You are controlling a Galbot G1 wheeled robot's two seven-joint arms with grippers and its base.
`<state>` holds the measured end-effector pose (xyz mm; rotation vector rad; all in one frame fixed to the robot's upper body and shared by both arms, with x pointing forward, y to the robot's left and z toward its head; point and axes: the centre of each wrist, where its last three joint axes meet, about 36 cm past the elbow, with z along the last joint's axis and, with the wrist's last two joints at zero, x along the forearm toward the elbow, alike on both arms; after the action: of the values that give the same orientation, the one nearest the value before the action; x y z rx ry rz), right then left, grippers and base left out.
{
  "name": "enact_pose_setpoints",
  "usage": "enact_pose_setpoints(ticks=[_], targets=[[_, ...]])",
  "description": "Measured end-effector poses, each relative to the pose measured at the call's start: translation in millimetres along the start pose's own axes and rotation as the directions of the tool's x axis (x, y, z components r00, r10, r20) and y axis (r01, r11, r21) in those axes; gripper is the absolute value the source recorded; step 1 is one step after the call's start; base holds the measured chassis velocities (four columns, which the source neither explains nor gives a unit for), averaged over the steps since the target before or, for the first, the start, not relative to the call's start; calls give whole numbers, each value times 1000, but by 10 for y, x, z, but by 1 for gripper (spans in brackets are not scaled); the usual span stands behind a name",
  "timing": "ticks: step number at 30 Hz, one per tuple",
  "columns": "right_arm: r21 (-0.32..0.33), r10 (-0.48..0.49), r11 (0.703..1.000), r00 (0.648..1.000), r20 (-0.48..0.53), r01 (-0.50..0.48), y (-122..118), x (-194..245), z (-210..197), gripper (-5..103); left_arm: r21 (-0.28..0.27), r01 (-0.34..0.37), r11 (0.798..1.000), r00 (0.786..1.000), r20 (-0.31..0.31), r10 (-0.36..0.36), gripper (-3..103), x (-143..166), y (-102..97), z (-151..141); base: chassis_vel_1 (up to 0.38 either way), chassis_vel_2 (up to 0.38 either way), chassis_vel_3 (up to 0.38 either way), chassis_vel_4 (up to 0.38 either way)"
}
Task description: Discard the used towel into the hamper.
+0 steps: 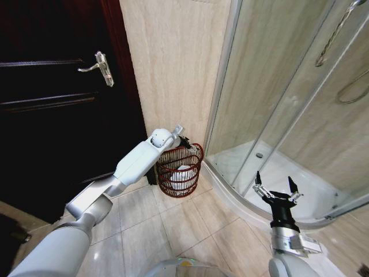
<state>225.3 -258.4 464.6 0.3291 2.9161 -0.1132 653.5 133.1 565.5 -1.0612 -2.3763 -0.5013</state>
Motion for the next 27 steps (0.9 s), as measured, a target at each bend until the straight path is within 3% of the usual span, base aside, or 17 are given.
enact_pose_setpoints(ticks=[4, 5, 6, 7, 9, 10, 11, 13, 14, 15, 17, 18, 21, 22, 23, 24, 27], targets=[[-2, -2, 1000, 1000, -1, 2, 5, -8, 2, 100, 8, 14, 1000, 1000, 1, -14, 100, -15, 0, 4, 0, 0, 0, 0], [-3, -2, 1000, 1000, -2, 2, 9, -12, -1, 100, 16, 38, 999, 999, 25, -39, 100, -32, 13, 33, 0, 0, 0, 0], [-4, -3, 1000, 1000, -2, 3, 12, -17, -13, 100, 28, 94, 995, 990, 100, -97, 100, -77, 20, 121, 0, 0, 0, 0], [-4, -3, 1000, 1000, -2, 3, 12, -17, -13, 100, 28, 94, 995, 990, 100, -97, 100, -77, 20, 121, 0, 0, 0, 0], [-7, -3, 1000, 1000, 1, 3, 15, -23, -30, 100, 82, 236, 968, 932, 264, -249, 100, -207, -11, 351, 0, 0, 0, 0], [-9, -4, 1000, 1000, 2, 4, 19, -27, -36, 100, 143, 308, 940, 874, 348, -339, 100, -278, -60, 512, 0, 0, 0, 0], [-9, -4, 1000, 1000, 2, 4, 19, -27, -36, 100, 143, 308, 940, 874, 348, -339, 100, -278, -60, 512, 0, 0, 0, 0], [-14, -14, 1000, 1000, 9, 15, 21, -34, -59, 100, 278, 378, 883, 765, 444, -467, 100, -190, -236, 852, 0, 0, 0, 0], [-14, -14, 1000, 1000, 9, 15, 21, -34, -59, 100, 278, 378, 883, 765, 444, -467, 100, -190, -236, 852, 0, 0, 0, 0], [-15, -16, 1000, 1000, 12, 17, 18, -35, -70, 100, 295, 393, 871, 743, 456, -490, 100, -116, -316, 978, 0, 0, 0, 0], [-15, -19, 1000, 1000, 16, 19, 4, -26, -99, 100, 353, 443, 824, 674, 475, -566, 100, 207, -574, 1432, 0, 0, 0, 0], [-15, -19, 1000, 1000, 16, 19, 4, -26, -99, 100, 353, 443, 824, 674, 475, -566, 100, 207, -574, 1432, 0, 0, 0, 0], [-11, -33, 999, 999, 7, 33, -5, 3, -101, 100, 453, 494, 742, 578, 466, -670, 100, 548, -850, 1839, 0, 0, 0, 0], [-12, -42, 999, 999, 4, 42, 2, 13, -107, 100, 477, 519, 709, 531, 470, -705, 100, 780, -924, 1992, 0, 0, 0, 0], [-12, -42, 999, 999, 4, 42, 2, 13, -107, 100, 477, 519, 709, 531, 470, -705, 100, 780, -924, 1992, 0, 0, 0, 0], [-13, -46, 999, 999, 3, 46, 11, 16, -110, 100, 476, 534, 699, 510, 478, -715, 100, 945, -968, 2097, 0, 0, 0, 0], [-11, -55, 998, 998, 4, 55, 36, 16, -141, 100, 467, 572, 674, 474, 482, -737, 100, 1330, -1253, 2447, 0, 0, 0, 0]])
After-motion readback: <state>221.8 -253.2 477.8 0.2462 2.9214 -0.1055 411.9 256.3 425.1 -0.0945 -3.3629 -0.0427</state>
